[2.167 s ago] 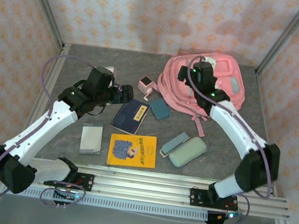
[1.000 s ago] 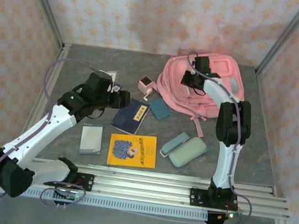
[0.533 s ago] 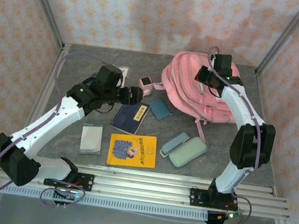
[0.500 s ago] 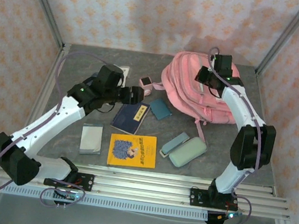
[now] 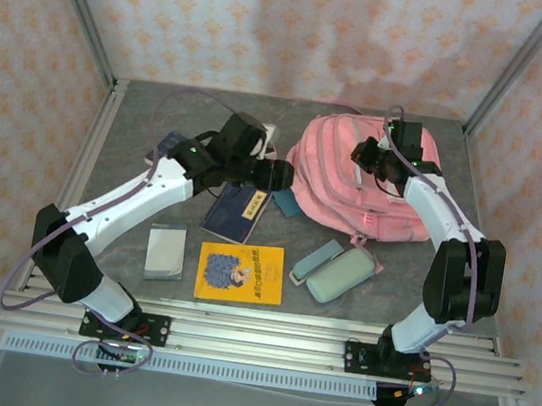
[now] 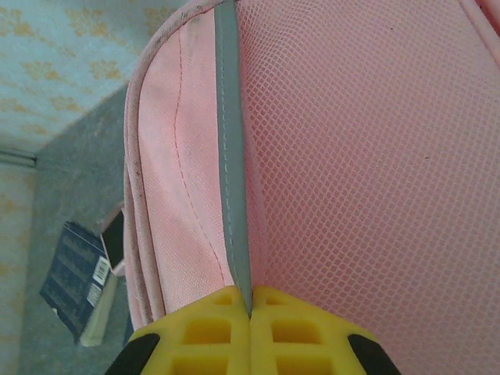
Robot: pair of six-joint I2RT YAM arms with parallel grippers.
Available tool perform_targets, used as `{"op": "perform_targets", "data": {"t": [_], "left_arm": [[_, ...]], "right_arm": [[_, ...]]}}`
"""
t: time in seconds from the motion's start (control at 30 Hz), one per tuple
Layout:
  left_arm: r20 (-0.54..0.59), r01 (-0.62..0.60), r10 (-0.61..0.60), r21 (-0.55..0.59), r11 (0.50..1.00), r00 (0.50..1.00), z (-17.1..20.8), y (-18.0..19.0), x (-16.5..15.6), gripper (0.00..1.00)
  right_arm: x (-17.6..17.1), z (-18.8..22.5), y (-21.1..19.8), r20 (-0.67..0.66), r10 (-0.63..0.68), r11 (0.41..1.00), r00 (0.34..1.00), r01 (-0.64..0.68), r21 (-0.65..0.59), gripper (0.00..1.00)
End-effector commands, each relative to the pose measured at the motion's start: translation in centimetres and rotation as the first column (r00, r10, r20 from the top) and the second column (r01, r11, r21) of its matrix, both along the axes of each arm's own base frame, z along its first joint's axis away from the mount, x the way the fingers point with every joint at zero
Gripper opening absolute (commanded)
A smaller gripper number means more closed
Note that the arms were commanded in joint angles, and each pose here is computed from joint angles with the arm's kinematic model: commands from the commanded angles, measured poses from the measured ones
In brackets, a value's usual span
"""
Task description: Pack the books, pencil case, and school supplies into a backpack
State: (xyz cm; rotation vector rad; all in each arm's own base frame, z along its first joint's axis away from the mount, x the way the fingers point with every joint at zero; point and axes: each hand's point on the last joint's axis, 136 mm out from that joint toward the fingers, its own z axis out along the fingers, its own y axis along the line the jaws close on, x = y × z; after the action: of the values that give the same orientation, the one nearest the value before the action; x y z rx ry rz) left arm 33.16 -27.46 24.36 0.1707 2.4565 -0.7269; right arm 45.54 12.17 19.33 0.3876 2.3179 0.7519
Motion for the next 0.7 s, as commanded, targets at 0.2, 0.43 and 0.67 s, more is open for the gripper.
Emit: {"op": "perform_targets", "data": {"t": [0.2, 0.43, 0.67], "left_arm": [[0.018, 0.032, -0.036, 0.163, 0.986, 0.999, -1.5, 0.0, -1.4, 0.68], [0.03, 0.046, -0.052, 0.185, 0.982, 0.998, -1.3, 0.5, -1.8, 0.68], [0.058, 0.182, -0.204, 0.258, 0.949, 0.977, -2.3, -1.9, -3.8, 0.71]], "right_arm": [[2.0, 9.9, -0.8, 0.163, -0.149, 0.979, 0.975, 0.123, 0.16, 0.0], [0.2, 13.0, -2.8, 0.137, -0.233, 0.97, 0.963, 0.22, 0.104, 0.0], [-0.8, 14.5, -1.8, 0.081, -0.255, 0.95, 0.964, 0.234, 0.206, 0.0]]}}
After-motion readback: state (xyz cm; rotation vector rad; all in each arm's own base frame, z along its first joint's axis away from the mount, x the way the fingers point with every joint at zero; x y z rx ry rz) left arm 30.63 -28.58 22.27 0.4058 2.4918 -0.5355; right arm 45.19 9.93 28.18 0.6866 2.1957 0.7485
